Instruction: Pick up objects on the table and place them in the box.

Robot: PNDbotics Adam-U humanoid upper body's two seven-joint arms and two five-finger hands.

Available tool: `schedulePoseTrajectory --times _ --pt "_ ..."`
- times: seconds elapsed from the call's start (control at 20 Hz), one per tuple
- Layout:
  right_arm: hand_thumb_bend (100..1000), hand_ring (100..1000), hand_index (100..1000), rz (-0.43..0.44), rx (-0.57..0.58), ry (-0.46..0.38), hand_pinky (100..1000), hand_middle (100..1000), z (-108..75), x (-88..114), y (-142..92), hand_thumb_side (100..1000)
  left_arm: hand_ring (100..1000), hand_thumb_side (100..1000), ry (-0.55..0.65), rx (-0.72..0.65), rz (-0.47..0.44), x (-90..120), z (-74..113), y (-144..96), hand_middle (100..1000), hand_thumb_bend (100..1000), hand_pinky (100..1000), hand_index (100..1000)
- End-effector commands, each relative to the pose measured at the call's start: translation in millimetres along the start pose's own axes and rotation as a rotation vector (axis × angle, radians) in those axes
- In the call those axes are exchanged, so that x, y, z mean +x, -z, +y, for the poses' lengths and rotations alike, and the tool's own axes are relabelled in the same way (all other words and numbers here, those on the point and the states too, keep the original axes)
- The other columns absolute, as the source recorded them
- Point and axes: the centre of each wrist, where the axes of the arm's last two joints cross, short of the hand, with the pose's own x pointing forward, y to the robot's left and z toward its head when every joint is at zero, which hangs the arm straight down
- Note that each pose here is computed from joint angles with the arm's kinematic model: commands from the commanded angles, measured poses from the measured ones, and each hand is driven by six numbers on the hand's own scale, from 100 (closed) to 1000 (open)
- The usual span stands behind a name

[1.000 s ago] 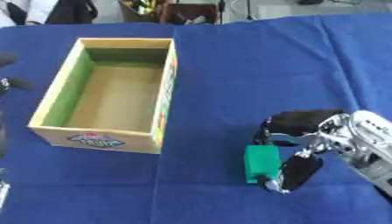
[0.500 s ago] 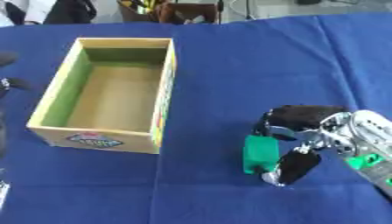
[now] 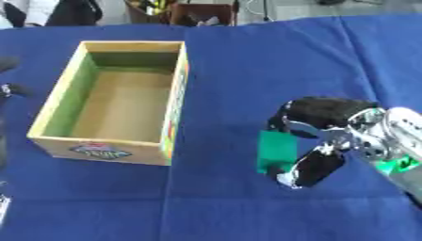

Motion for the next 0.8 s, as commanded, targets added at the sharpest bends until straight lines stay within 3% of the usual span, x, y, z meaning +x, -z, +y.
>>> schedulePoseTrajectory --times 0.05,0.4,0.8 --pt "100 759 517 0.01 -0.084 -0.04 784 440 -19.5 4.4 -9.4 434 766 984 0.008 -0.008 -0.022 5.2 2.6 2.7 880 100 495 732" --pt "100 758 513 0.008 -0.218 -0.112 774 436 -49.7 20.0 -17.2 461 767 983 0.007 -0.012 -0.017 4.9 2.4 1.7 881 100 496 732" --pt "100 755 504 -0.013 -0.306 -0.129 772 401 -77.8 35.4 -13.2 473 768 984 0.004 -0.016 -0.012 4.5 2.0 0.9 882 100 496 732"
